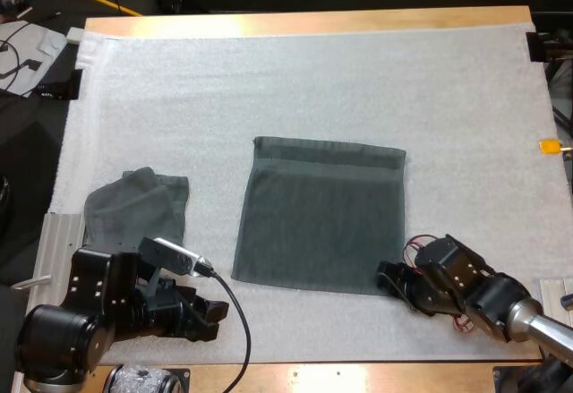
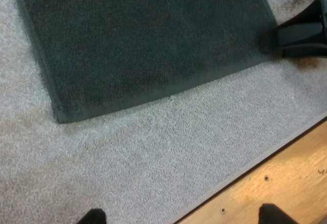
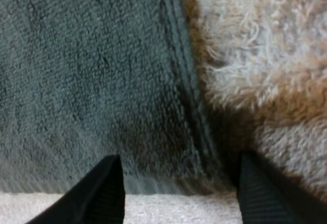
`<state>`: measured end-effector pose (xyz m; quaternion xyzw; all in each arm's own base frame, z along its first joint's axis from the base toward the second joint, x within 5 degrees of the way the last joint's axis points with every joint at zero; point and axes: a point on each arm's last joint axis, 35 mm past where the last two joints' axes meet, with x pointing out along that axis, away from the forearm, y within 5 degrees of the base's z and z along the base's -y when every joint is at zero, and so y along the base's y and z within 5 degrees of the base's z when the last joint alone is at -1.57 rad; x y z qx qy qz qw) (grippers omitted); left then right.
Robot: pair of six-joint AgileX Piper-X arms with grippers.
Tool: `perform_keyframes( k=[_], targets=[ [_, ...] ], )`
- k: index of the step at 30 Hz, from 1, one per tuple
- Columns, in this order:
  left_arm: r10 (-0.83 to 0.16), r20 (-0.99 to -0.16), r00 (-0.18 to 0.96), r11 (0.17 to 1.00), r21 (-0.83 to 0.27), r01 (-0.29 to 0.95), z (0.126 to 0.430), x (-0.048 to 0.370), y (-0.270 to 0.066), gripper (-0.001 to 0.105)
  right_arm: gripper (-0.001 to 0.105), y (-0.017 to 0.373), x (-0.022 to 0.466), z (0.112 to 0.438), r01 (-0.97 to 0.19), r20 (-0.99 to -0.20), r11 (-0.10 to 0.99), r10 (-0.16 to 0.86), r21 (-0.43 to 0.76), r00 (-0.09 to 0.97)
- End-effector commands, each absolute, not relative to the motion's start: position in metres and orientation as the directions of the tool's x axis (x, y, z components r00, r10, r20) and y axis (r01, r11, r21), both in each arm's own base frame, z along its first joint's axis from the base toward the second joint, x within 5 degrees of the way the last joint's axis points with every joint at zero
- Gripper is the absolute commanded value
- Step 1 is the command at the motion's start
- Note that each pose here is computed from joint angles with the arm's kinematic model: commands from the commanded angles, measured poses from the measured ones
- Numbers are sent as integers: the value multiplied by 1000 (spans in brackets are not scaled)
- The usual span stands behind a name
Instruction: Pick towel from pile, fold and stack
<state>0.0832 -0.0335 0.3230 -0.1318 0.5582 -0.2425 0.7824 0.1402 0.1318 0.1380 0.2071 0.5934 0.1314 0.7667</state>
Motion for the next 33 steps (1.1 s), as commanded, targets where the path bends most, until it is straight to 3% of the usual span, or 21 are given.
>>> perform_keyframes(
  k=[1, 12, 26, 33],
  targets=[
    [-529, -809, 257, 846, -482, 228, 323, 83, -33, 58, 51, 132, 141, 136, 44, -851, 870, 467, 490, 239],
    [-530, -807, 260, 846, -480, 232, 323, 84, -34, 58, 2, 132, 142, 133, 63, -859, 878, 447, 475, 248],
    [-554, -747, 368, 831, -471, 294, 328, 97, -37, 58, 0, 132, 140, 138, 23, -855, 883, 448, 470, 261],
    [-566, -755, 331, 823, -496, 275, 298, 118, -42, 57, 0, 132, 134, 141, 3, -862, 891, 439, 455, 254]
  ],
)
